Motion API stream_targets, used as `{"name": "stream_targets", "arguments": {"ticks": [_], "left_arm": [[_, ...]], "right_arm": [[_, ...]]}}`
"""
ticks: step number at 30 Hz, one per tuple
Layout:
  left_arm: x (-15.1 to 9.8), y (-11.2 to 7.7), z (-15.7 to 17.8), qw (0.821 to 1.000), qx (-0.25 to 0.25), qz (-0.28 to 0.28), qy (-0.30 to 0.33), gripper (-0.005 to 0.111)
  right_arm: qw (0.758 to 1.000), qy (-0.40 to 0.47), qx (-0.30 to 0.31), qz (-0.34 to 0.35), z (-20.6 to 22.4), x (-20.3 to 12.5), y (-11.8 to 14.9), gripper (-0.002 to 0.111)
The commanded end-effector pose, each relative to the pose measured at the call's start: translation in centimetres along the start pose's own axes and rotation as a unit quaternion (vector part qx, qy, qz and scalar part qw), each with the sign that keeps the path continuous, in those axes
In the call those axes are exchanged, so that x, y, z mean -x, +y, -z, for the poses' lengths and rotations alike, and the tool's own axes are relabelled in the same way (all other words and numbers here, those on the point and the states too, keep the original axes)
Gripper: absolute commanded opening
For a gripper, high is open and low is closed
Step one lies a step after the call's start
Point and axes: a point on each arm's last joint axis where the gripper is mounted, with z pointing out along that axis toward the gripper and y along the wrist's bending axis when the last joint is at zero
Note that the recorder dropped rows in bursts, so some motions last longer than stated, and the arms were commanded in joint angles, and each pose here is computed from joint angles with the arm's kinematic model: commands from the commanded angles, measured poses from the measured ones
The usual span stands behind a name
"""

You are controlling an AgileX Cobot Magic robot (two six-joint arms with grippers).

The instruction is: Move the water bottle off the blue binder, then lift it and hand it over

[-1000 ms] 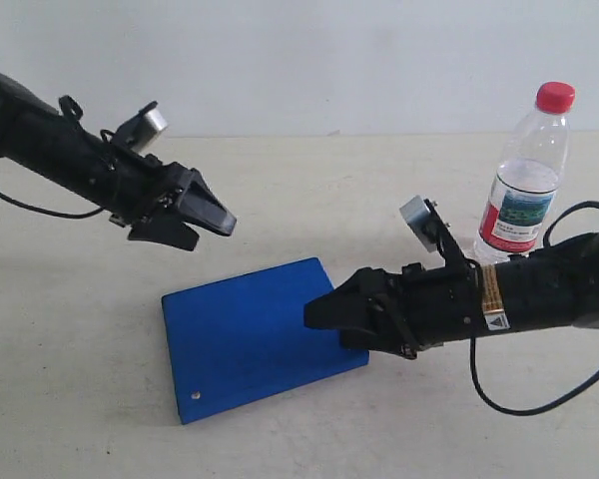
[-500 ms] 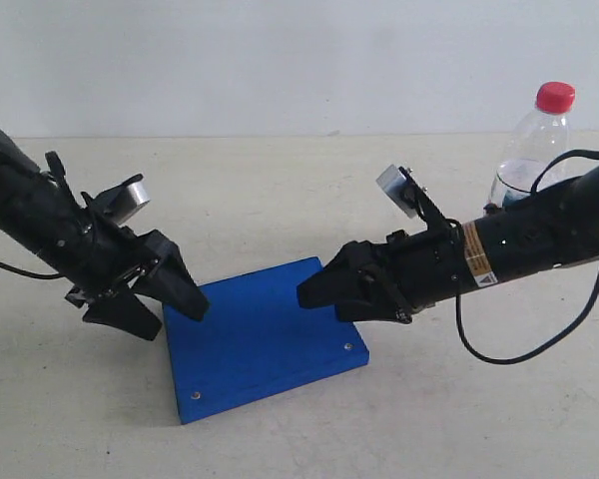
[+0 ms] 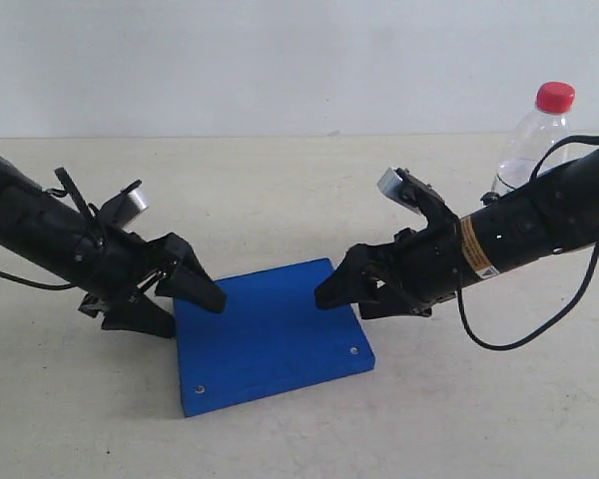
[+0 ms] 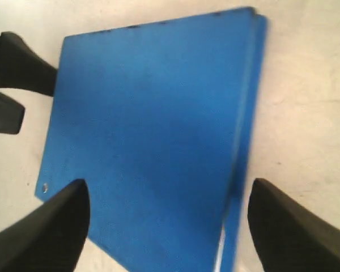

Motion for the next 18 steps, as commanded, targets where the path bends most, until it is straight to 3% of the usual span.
{"name": "stream_targets", "arguments": {"ticks": [1, 5, 9, 11, 13, 15, 17, 18], "left_arm": [[0.2, -2.1, -0.8, 0.996, -0.088, -0.023, -0.02, 0.08], [-0.3, -4.3, -0.5, 0.979, -0.197, -0.049, -0.004, 0.08], [0.3, -4.9, -0.2, 0.974, -0.215, -0.062, -0.038, 0.079], [0.2, -4.8, -0.2, 0.974, -0.211, -0.07, -0.032, 0.072], [-0.1, -4.5, -0.5, 0.976, -0.204, -0.074, -0.018, 0.059], [-0.1, -4.4, -0.5, 0.976, -0.202, -0.078, -0.015, 0.038], [-0.2, -4.3, -0.6, 0.975, -0.199, -0.097, -0.014, 0.01], [-0.3, -4.3, -0.6, 0.974, -0.196, -0.11, -0.012, 0.005]], "right_arm": [[1.0, 0.005, 0.012, 0.007, 0.2, 0.0, 0.4, 0.07], [1.0, 0.007, 0.018, 0.007, 0.2, 0.0, 0.5, 0.07], [1.0, 0.009, 0.024, 0.007, 0.2, -0.1, 0.6, 0.07], [1.0, 0.01, 0.026, 0.007, 0.2, -0.1, 0.7, 0.07], [1.0, 0.01, 0.027, 0.007, 0.2, -0.1, 0.7, 0.07], [1.0, 0.01, 0.027, 0.007, 0.2, -0.1, 0.7, 0.065], [0.999, 0.012, 0.032, 0.008, 0.2, -0.1, 0.8, 0.054], [0.999, 0.012, 0.035, 0.015, 0.2, -0.1, 0.8, 0.051]]}}
